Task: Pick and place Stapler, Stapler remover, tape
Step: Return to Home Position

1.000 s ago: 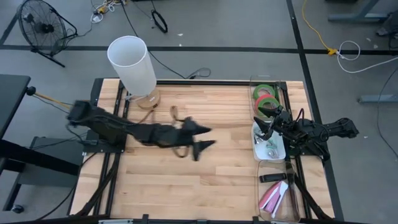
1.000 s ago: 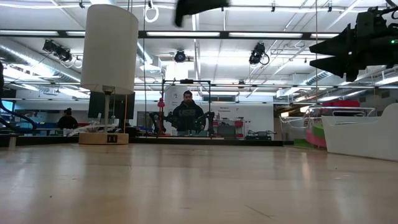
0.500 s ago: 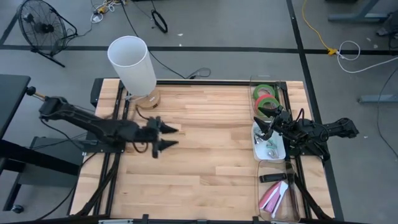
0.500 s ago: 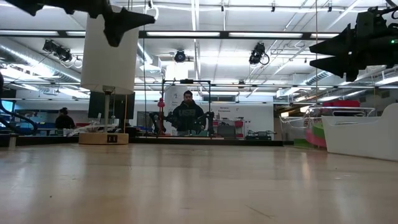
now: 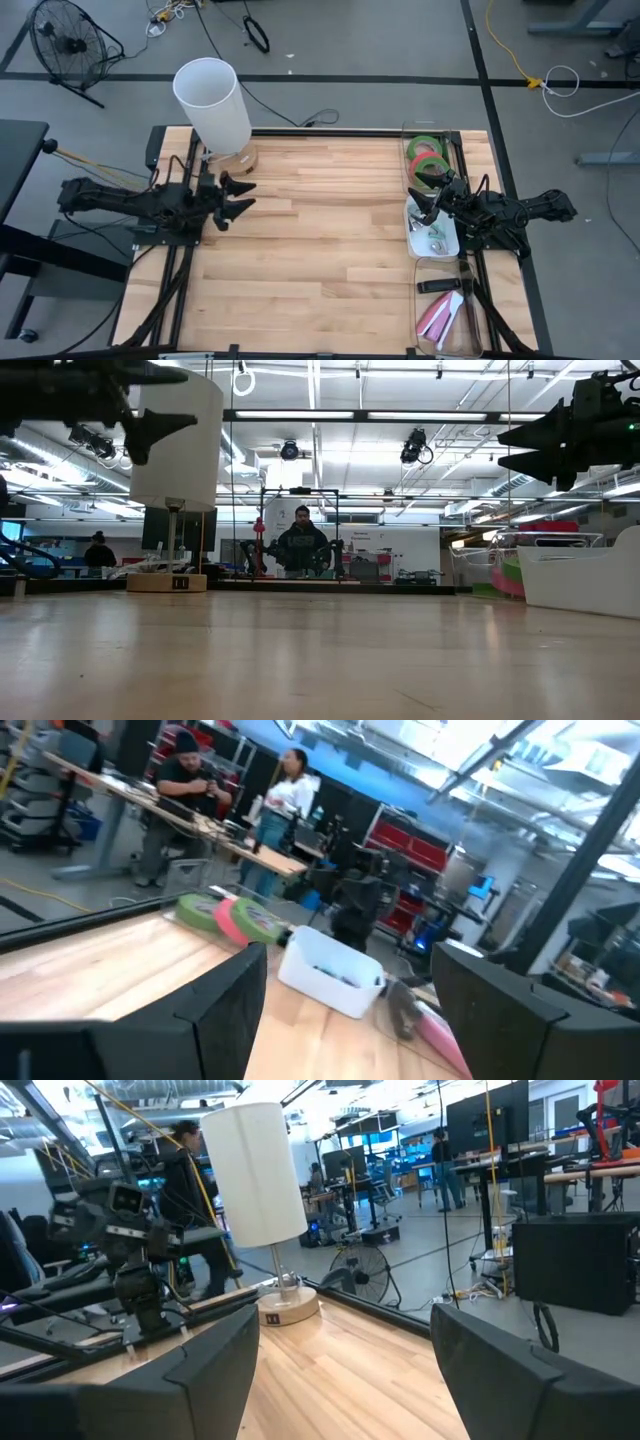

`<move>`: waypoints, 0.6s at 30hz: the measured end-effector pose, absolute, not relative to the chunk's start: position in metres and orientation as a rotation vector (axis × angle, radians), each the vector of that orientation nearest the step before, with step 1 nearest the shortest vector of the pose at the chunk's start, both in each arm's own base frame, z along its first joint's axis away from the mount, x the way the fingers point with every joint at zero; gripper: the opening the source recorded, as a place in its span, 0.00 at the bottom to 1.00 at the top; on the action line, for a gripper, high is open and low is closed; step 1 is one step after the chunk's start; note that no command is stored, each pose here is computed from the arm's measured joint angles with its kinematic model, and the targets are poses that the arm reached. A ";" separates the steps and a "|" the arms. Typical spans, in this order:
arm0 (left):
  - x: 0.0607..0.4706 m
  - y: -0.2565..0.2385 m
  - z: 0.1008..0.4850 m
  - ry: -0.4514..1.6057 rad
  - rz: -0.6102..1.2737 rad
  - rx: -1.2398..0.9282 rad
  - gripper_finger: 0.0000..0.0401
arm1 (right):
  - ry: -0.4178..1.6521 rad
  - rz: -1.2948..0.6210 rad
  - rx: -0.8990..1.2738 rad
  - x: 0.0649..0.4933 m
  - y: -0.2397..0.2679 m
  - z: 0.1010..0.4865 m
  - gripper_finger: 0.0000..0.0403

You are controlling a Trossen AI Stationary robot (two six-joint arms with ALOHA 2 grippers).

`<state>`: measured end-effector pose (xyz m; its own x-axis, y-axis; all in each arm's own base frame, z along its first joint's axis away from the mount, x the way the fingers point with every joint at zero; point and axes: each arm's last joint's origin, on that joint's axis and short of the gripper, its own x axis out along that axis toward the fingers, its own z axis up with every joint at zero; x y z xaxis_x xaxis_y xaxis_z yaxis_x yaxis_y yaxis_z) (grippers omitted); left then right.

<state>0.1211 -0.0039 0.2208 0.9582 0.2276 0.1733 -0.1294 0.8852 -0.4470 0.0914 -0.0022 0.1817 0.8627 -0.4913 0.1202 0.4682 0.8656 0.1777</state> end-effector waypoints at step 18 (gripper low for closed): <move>0.093 0.003 0.191 -0.312 0.231 -0.460 0.70 | -0.197 -0.570 0.069 0.089 -0.004 0.188 0.72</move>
<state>0.0928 0.0035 0.1906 0.9267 0.2874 0.2422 -0.1481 0.8715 -0.4675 0.0894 -0.0042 0.1876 0.8237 -0.5421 0.1661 0.5289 0.8402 0.1195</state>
